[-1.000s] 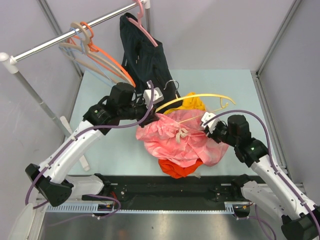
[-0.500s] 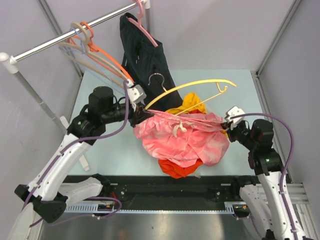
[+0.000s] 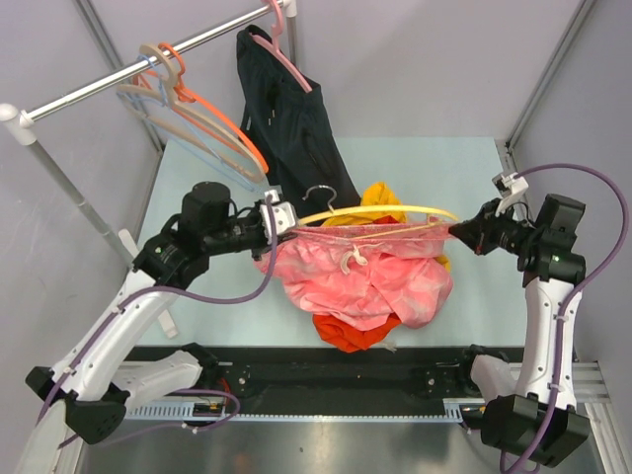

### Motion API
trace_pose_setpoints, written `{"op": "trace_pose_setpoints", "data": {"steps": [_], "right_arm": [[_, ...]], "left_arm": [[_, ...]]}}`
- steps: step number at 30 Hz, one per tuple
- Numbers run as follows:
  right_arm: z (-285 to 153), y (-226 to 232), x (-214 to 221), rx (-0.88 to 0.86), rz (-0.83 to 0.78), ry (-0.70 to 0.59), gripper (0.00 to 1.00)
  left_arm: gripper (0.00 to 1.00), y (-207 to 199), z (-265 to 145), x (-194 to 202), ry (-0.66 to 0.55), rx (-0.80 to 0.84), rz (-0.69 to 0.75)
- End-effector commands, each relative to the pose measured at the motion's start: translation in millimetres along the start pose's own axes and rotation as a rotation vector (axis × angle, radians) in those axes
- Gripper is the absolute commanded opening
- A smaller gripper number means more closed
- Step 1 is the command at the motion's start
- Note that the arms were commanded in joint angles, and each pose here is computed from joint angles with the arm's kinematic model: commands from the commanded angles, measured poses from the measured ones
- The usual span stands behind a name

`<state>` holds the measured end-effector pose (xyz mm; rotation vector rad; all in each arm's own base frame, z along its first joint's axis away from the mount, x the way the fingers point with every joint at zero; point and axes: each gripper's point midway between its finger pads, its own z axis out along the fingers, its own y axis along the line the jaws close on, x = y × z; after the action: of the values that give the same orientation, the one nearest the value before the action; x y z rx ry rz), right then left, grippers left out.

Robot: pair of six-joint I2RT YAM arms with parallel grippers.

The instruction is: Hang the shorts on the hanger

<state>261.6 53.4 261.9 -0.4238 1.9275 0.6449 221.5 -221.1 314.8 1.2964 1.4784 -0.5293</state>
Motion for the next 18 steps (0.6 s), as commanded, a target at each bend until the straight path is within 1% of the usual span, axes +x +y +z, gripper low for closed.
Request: {"op": "trace_pose_setpoints", "data": {"steps": [1,7,9,10,11,13,16,17,18], "right_arm": [[-15,-24,-30,0.141,-0.042,-0.036,0.00],[-21,-23,-41,0.155,-0.054,-0.032,0.00],[-22,-26,-41,0.180,-0.070,-0.023,0.00],[-23,-27,-42,0.187,-0.076,-0.021,0.00],[-25,-28,-42,0.198,-0.084,-0.020,0.00],[-27,-32,-42,0.228,-0.091,-0.011,0.00],[-27,-30,-47,0.236,-0.105,-0.012,0.00],[-28,-29,-52,0.243,-0.123,-0.019,0.00],[-26,-26,-53,0.247,-0.140,-0.016,0.00]], "left_arm": [[0.00,28,-16,7,0.150,-0.127,0.218],[0.00,48,-10,20,0.273,-0.236,0.298],[0.00,54,-8,26,0.303,-0.270,0.307],[0.00,61,-8,35,0.349,-0.301,0.300],[0.00,64,-7,38,0.367,-0.312,0.299],[0.00,67,-7,43,0.396,-0.324,0.297],[0.00,62,-2,49,0.434,-0.297,0.310],[0.00,65,-1,58,0.496,-0.311,0.331],[0.00,63,1,59,0.509,-0.301,0.343]]}}
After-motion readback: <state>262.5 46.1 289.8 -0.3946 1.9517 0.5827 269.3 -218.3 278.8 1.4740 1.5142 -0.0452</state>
